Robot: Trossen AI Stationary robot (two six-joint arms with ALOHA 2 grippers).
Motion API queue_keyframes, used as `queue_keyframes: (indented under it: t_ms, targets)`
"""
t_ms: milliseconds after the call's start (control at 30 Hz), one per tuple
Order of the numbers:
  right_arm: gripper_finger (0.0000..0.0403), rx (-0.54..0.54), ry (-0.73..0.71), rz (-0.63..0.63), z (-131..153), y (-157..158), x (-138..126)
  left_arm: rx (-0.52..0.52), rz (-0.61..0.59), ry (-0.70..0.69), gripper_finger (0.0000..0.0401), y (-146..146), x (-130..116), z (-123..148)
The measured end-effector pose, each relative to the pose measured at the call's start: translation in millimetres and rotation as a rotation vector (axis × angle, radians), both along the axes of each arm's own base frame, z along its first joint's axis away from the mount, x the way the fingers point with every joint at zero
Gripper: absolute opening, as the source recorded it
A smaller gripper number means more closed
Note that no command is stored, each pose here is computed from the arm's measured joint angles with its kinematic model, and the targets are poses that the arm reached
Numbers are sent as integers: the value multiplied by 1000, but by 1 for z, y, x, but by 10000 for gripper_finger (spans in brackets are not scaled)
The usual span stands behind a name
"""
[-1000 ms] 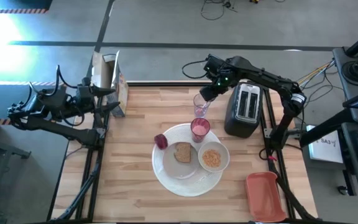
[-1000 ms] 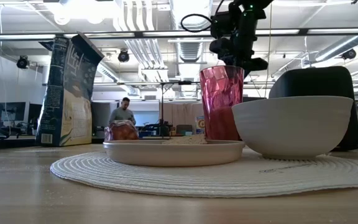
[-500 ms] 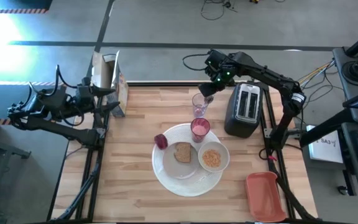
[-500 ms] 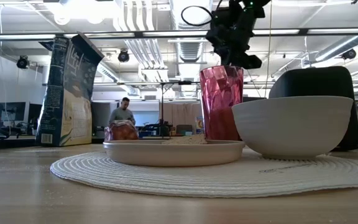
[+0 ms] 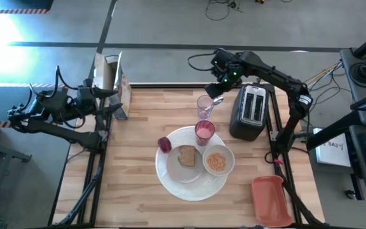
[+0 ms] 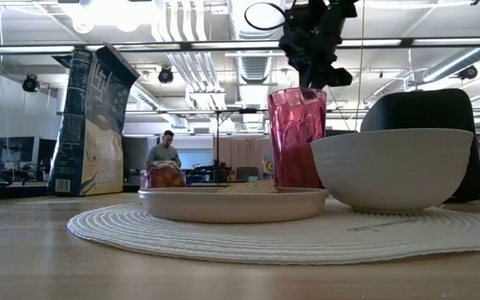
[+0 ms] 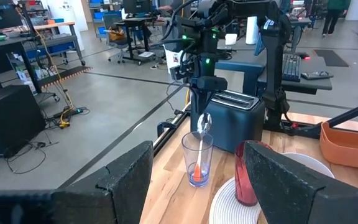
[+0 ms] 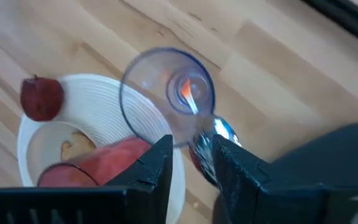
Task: Arrange a breakfast setting
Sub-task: Put the orange spoon from the transparent cup to the right of the white bowl
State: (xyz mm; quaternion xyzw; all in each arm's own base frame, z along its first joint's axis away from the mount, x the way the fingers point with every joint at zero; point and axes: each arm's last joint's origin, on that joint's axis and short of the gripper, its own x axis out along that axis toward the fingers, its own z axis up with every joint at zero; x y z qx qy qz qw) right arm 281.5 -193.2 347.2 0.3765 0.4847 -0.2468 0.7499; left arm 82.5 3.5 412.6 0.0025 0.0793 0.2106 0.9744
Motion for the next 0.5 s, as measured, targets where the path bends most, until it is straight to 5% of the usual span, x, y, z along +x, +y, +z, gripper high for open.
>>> queue_keyframes:
  t_ms: [500]
  targets:
    - [210, 66, 116, -100, -4, -21, -31, 4, 0, 29, 236, 0, -1, -3]
